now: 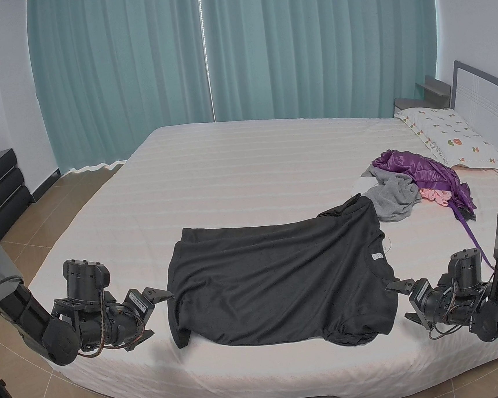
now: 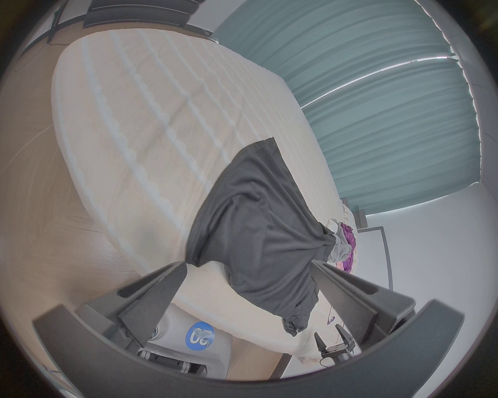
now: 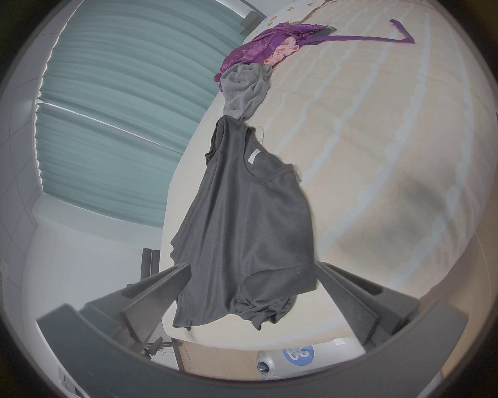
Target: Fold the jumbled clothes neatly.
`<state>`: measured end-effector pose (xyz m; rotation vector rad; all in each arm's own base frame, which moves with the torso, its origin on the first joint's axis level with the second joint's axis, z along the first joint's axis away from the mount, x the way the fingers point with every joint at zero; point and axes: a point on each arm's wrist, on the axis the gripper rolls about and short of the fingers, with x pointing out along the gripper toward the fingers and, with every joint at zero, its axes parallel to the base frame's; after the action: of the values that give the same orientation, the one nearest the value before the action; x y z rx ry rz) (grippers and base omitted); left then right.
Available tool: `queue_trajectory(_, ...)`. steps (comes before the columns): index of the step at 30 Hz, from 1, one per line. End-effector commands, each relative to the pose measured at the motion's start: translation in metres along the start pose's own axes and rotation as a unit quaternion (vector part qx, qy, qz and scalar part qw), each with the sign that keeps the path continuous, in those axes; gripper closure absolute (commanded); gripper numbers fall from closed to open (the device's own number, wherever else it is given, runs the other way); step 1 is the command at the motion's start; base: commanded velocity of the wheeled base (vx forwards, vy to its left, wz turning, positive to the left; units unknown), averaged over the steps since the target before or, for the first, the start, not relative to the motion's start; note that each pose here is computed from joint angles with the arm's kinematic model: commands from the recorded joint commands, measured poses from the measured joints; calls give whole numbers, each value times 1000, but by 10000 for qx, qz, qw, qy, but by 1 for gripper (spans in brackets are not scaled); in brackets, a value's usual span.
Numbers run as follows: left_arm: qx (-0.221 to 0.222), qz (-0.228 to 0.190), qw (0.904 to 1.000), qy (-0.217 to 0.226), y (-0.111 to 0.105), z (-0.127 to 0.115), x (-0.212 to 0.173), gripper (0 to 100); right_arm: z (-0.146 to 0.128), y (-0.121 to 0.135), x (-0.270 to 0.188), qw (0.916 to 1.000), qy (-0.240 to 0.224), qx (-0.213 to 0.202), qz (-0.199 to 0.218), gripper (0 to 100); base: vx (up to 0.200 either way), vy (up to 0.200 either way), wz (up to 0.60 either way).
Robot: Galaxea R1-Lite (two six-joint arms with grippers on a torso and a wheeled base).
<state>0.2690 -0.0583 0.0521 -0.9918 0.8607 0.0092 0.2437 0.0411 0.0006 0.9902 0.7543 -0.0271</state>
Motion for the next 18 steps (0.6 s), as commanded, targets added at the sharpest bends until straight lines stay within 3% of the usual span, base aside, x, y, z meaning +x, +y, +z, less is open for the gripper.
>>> queue_trajectory(1, 0, 22, 10000, 26, 1, -1, 1, 0, -1, -1, 1, 10000, 24, -8, -31, 0, 0, -200, 0)
queue_trajectory(5, 5, 24, 10000, 25, 1, -1, 2, 0, -7, -4, 5, 9998, 130, -76, -137, 0, 0, -200, 0)
queue_trajectory(10, 11, 33, 10000, -21, 0, -1, 1, 0, -27, -3, 8, 9982, 454, -313, -227, 0, 0, 0, 0)
queue_trajectory(18, 10, 23, 9999, -109, 0, 3, -1, 0, -52, -3, 39, 9948, 431, -808, -442, 0, 0, 0, 0)
